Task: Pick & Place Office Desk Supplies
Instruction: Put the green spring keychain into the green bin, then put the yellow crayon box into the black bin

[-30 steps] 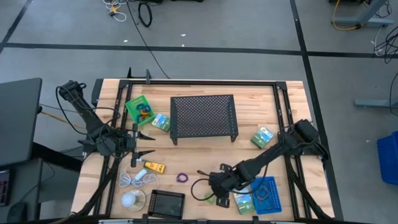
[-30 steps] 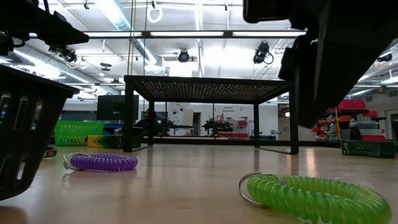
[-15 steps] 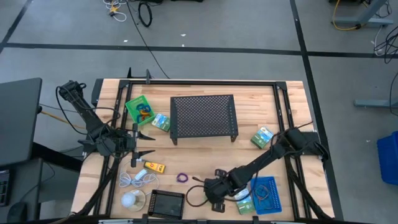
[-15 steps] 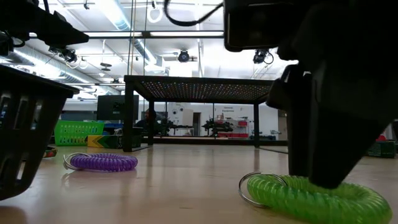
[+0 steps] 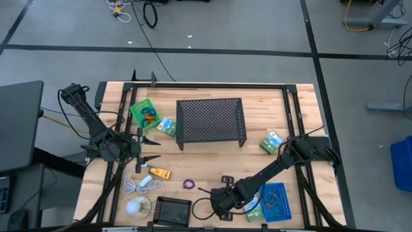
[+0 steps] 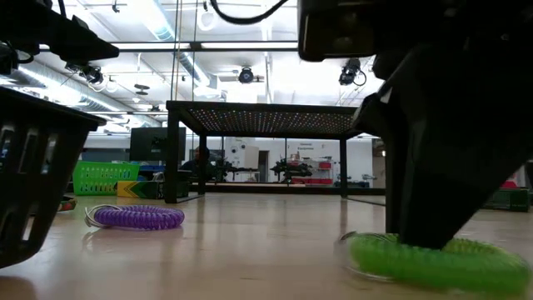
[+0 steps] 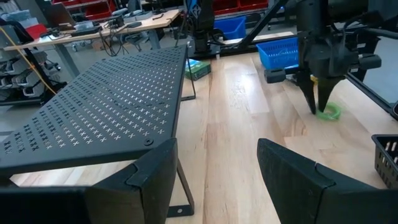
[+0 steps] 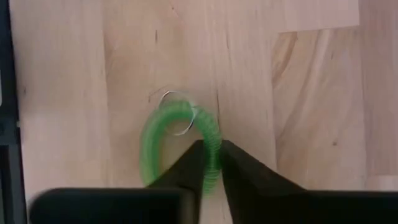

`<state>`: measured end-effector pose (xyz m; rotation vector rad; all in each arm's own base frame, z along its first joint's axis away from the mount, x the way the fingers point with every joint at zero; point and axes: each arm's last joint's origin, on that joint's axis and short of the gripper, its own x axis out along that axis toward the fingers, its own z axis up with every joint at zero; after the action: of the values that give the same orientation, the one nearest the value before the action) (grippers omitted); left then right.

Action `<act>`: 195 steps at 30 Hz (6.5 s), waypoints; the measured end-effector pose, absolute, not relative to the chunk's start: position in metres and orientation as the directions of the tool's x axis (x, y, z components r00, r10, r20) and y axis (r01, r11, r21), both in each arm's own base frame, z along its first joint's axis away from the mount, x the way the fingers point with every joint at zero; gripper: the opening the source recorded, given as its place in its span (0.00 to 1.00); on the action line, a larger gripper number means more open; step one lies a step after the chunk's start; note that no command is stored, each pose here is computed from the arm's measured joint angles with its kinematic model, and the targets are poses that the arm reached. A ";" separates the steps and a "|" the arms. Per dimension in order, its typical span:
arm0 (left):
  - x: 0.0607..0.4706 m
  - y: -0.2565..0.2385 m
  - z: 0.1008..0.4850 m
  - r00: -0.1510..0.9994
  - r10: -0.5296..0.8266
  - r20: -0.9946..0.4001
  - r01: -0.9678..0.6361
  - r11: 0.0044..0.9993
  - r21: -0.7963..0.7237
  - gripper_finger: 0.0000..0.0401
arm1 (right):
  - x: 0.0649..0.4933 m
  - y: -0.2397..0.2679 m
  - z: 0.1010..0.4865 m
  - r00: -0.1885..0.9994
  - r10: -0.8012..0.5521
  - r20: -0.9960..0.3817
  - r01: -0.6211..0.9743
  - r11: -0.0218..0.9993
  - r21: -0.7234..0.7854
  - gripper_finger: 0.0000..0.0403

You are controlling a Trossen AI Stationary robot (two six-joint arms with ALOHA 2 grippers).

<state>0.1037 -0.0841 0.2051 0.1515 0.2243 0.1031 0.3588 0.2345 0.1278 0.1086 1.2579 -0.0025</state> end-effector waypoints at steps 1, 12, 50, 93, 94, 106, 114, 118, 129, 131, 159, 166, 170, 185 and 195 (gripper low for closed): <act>0.104 -0.084 0.205 0.970 0.119 -0.213 -0.085 0.983 0.161 0.57 | 0.359 0.235 0.128 0.309 0.057 -0.949 0.053 0.996 0.077 0.07; 0.104 -0.084 0.205 0.970 0.123 -0.212 -0.089 0.983 0.162 0.57 | 0.359 0.224 0.144 0.430 -0.138 -0.892 0.058 0.990 -0.125 0.01; 0.160 -0.069 0.223 0.990 0.143 -0.013 -0.144 0.983 -0.115 0.57 | 0.446 0.122 0.260 0.848 -0.515 -0.128 0.350 0.724 -0.594 0.01; 0.165 -0.054 0.214 0.939 0.336 -0.079 -0.337 0.941 -0.004 0.04 | 0.441 0.136 0.264 0.839 -0.535 -0.096 0.380 0.704 -0.600 0.57; 0.164 -0.053 0.214 0.932 0.353 -0.081 -0.355 0.935 0.000 0.04 | 0.440 0.138 0.264 0.827 -0.555 -0.093 0.391 0.686 -0.614 0.59; 0.127 -0.032 0.214 0.859 0.484 -0.166 -0.484 0.874 0.042 0.04 | 0.400 0.186 0.286 0.900 -0.397 -0.182 0.200 0.744 -0.637 0.54; 0.102 -0.013 0.202 0.773 0.579 -0.259 -0.613 0.787 -0.071 0.04 | 0.364 0.184 0.298 0.868 -0.285 -0.406 0.044 0.860 -0.508 0.51; 0.097 -0.006 0.198 0.720 0.635 -0.279 -0.677 0.731 -0.082 0.04 | 0.351 0.190 0.299 0.850 -0.276 -0.448 0.022 0.869 -0.494 0.51; 0.091 0.014 0.182 0.541 0.726 -0.424 -0.827 0.551 -0.113 0.04 | 0.331 0.217 0.298 0.855 -0.286 -0.432 0.000 0.833 -0.553 0.51; 0.091 0.018 0.179 0.487 0.749 -0.449 -0.860 0.502 -0.096 0.04 | 0.329 0.219 0.298 0.856 -0.298 -0.421 0.011 0.827 -0.563 0.51; 0.114 0.048 0.146 0.148 0.754 -0.639 -0.924 0.336 0.182 0.45 | 0.312 0.226 0.293 0.822 -0.408 -0.398 0.113 0.801 -0.588 0.51; 0.115 0.049 0.150 0.138 0.800 -0.583 -0.923 0.318 0.219 0.61 | 0.315 0.218 0.290 0.800 -0.435 -0.414 0.157 0.817 -0.555 0.51; 0.119 0.051 0.164 0.160 0.834 -0.527 -0.915 0.326 0.238 0.65 | 0.315 0.215 0.288 0.785 -0.448 -0.428 0.177 0.825 -0.537 0.51; 0.152 0.024 0.231 0.875 0.433 -0.216 -0.435 0.899 0.039 0.65 | 0.300 0.190 0.244 0.553 -0.372 -0.746 0.195 0.928 -0.318 0.51; 0.158 0.001 0.235 0.974 0.133 -0.185 -0.136 0.991 -0.008 0.65 | 0.285 0.207 0.208 0.365 0.035 -0.930 0.176 0.979 0.106 0.51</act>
<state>0.1576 0.0008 0.2347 -0.0211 0.1851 0.1357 0.2850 0.2067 0.2082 0.2001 1.1959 -0.0911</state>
